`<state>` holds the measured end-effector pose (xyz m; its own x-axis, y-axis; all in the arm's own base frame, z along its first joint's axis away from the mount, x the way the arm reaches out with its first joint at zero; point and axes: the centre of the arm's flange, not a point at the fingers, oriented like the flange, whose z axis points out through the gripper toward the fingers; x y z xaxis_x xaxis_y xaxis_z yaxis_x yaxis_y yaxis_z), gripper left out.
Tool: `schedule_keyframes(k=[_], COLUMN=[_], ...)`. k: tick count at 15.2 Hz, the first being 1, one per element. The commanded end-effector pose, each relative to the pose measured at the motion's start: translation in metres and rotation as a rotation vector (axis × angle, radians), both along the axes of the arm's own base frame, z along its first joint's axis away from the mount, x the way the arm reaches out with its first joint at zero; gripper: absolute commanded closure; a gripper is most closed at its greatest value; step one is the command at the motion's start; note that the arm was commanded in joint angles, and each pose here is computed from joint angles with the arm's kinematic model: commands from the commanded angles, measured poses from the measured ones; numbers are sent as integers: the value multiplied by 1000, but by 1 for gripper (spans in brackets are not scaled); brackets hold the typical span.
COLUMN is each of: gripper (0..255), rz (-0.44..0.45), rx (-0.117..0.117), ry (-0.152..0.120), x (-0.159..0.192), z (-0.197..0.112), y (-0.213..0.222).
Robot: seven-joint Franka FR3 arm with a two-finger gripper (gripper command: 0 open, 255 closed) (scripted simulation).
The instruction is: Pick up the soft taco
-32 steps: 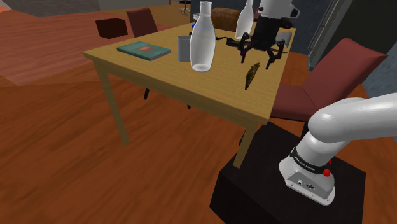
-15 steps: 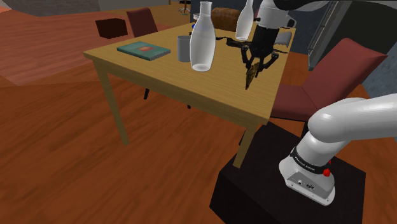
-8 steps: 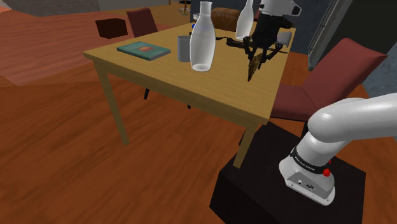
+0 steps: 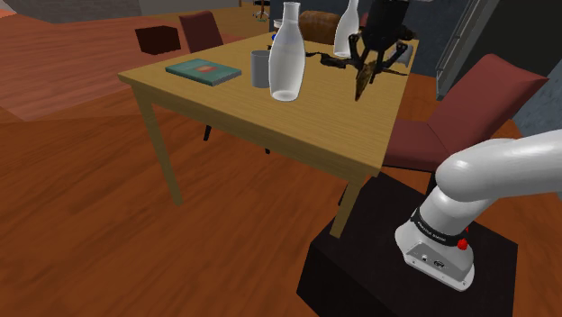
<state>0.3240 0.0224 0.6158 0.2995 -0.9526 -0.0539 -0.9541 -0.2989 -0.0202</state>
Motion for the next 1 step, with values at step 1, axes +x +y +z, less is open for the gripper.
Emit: schedule_keyframes(k=[1], gripper=[255], rz=[0], rx=[0], ry=[0], x=[0], z=[3], y=[0])
